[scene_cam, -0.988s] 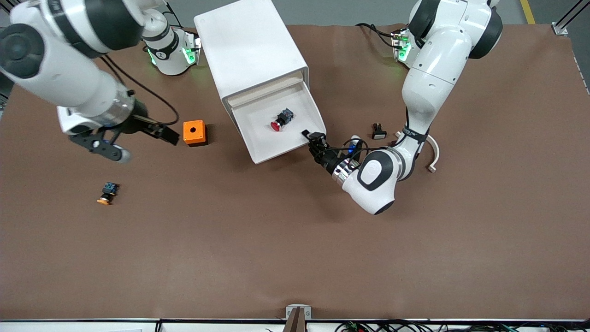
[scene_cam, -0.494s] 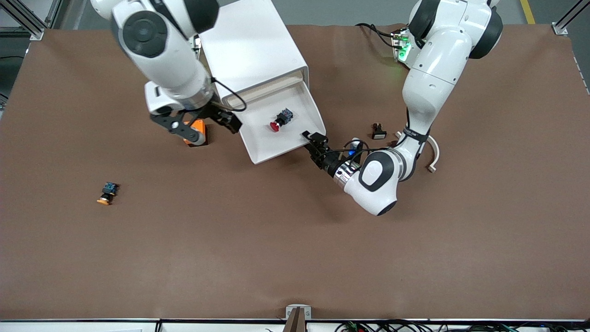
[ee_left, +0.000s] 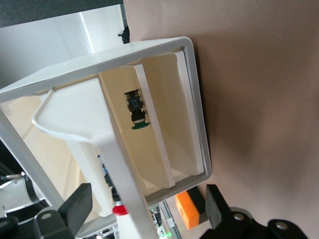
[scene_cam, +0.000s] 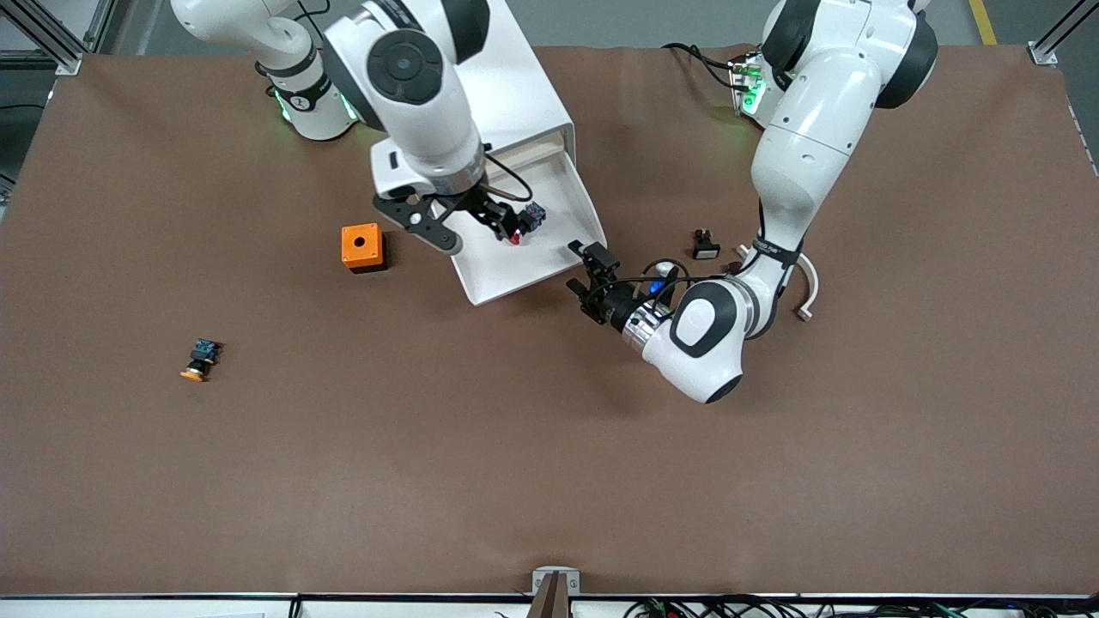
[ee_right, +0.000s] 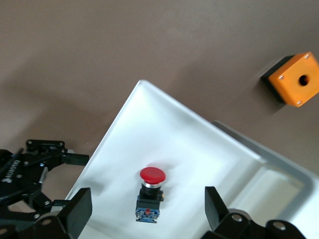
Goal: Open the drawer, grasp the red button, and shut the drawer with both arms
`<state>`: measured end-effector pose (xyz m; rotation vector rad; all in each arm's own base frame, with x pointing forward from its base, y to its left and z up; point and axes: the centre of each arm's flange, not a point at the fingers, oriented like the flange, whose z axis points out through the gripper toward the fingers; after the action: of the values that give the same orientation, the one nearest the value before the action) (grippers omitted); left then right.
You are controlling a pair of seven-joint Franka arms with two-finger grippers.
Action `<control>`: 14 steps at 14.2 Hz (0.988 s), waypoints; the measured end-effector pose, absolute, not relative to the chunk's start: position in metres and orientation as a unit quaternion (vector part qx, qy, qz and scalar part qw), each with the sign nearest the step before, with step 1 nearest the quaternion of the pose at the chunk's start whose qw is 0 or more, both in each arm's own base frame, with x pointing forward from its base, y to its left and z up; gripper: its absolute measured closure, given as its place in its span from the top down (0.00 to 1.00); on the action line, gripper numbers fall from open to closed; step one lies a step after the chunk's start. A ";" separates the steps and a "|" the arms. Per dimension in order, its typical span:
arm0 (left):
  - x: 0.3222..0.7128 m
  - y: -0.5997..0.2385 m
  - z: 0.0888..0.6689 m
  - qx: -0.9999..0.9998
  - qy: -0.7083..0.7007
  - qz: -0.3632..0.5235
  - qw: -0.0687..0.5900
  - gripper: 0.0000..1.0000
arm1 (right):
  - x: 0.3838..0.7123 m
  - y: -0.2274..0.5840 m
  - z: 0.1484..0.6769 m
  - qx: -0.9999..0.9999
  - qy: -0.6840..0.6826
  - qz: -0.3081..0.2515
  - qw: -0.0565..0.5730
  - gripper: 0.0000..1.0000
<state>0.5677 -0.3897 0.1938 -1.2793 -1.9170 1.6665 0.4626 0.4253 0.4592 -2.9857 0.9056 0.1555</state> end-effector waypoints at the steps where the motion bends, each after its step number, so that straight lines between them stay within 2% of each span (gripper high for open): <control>1: 0.571 -0.390 0.200 -0.457 -0.662 0.578 0.137 1.00 | 0.455 0.433 0.447 -0.955 0.292 0.049 0.009 1.00; 7: 0.585 -0.376 0.215 -0.539 -0.613 0.574 0.063 1.00 | 0.415 0.464 0.419 -0.955 0.291 0.050 0.000 1.00; 14: 0.606 -0.355 0.233 -0.642 -0.540 0.544 -0.020 1.00 | 0.400 0.470 0.387 -0.956 0.291 0.040 0.013 1.00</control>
<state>0.6058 -0.3552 0.2330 -2.0439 -1.7195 1.7301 0.4002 0.4700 0.3874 -2.9773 0.9068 0.1242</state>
